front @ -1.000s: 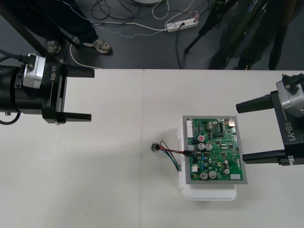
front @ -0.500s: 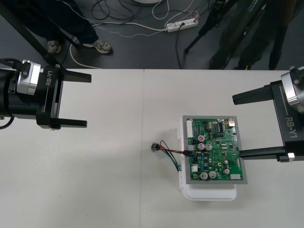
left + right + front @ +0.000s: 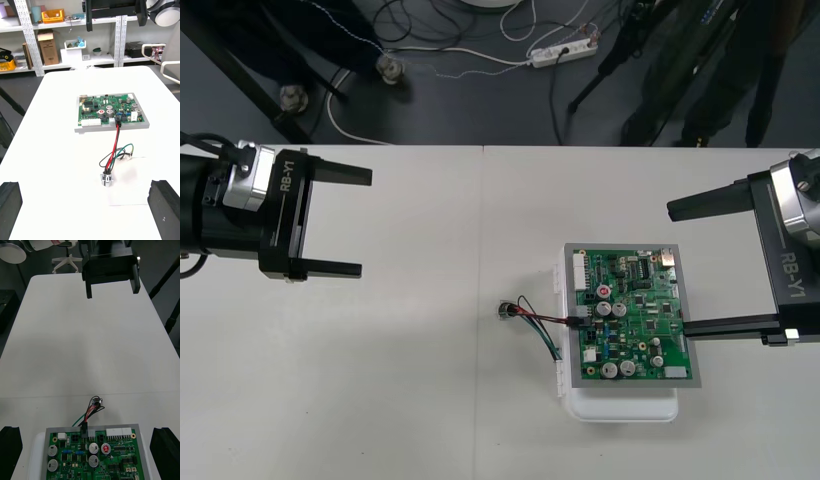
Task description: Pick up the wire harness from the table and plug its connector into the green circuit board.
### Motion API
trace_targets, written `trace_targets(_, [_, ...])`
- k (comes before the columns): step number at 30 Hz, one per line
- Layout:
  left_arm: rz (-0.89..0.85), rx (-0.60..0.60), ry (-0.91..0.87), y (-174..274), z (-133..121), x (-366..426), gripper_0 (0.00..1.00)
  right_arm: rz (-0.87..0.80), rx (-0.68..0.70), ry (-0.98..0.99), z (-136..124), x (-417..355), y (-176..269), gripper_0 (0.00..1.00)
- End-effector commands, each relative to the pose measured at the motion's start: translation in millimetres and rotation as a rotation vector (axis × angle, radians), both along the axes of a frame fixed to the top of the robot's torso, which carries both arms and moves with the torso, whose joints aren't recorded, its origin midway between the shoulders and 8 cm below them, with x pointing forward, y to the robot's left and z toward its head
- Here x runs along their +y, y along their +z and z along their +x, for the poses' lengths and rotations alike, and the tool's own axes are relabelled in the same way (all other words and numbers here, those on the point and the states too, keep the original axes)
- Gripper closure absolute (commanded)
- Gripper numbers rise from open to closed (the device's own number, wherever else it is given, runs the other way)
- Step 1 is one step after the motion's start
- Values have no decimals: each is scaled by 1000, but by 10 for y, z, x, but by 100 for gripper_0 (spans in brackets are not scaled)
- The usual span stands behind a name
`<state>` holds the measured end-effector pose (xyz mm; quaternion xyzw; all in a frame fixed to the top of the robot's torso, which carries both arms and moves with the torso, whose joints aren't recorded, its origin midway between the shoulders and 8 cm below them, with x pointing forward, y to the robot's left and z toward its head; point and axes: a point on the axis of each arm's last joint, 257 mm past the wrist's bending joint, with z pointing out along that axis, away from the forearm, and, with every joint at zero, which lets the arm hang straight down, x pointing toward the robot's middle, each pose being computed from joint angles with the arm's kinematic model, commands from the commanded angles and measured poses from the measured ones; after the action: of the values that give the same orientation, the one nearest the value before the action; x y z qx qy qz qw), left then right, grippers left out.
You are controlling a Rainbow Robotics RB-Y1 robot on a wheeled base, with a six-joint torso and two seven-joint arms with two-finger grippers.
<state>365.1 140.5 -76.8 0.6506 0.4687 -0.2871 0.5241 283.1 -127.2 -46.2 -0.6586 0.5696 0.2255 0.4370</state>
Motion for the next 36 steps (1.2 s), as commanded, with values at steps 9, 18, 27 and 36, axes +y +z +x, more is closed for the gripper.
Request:
trace_targets(9, [59,21,5,-18,-88,138,1,-17,-73,52,-19,52,-15,0])
trace_targets(18, [59,21,5,-18,-88,138,1,-17,-73,52,-19,52,-15,0])
trace_targets(27, [59,21,5,-18,-88,138,1,-17,-73,52,-19,52,-15,0])
trace_targets(36, [59,21,5,-18,-88,138,1,-17,-73,52,-19,52,-15,0])
